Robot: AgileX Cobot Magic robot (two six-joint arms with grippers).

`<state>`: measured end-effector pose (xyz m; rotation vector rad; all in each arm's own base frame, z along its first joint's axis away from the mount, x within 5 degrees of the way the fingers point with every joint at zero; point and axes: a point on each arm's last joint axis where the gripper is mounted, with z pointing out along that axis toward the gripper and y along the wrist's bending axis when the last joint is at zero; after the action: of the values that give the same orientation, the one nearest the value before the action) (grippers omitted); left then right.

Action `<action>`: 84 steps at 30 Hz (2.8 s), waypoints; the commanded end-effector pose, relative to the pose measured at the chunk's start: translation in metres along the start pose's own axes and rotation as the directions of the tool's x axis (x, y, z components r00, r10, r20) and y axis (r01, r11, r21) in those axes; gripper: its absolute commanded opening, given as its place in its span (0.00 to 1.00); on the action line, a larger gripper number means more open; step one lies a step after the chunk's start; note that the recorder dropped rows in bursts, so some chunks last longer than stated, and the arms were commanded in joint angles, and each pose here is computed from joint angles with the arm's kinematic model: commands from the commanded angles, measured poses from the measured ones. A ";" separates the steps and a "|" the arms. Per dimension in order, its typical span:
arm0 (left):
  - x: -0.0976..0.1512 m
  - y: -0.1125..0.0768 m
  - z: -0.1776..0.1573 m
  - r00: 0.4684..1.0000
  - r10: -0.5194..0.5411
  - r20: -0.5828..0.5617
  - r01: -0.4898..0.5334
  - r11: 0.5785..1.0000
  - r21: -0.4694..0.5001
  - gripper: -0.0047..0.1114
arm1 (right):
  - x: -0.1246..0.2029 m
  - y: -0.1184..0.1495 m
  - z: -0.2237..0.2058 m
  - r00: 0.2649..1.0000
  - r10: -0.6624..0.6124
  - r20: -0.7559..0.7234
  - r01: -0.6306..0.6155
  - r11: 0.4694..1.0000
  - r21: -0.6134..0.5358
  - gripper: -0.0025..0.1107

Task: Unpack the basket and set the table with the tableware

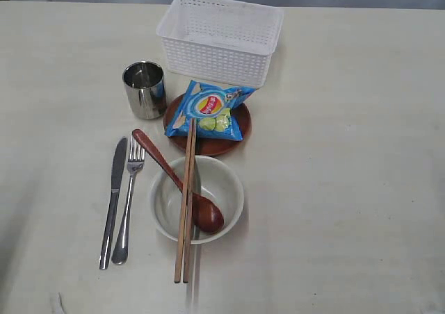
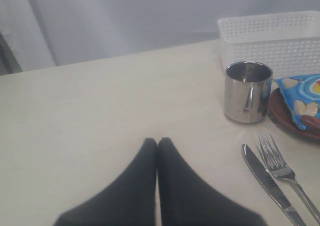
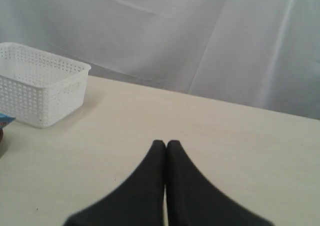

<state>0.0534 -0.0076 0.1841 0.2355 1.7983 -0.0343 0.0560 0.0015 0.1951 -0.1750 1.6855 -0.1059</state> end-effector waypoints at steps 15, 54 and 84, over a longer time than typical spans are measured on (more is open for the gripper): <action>0.000 0.000 0.000 1.000 -0.009 0.008 0.009 1.000 0.000 0.04 | 0.011 0.001 -0.001 0.992 0.073 -0.106 -0.074 0.997 -0.001 0.02; 0.000 0.000 0.000 1.000 -0.009 0.008 0.009 1.000 0.000 0.04 | 0.010 0.002 -0.001 0.989 0.103 -0.106 -0.104 0.995 -0.006 0.02; 0.000 0.000 0.000 1.000 -0.009 0.008 0.009 1.000 0.000 0.04 | 0.010 0.002 -0.001 0.989 0.101 -0.106 -0.102 0.995 -0.006 0.02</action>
<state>0.0534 -0.0076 0.1841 0.2355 1.7983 -0.0343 0.0542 0.0015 0.1853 -0.1021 1.8004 -0.0333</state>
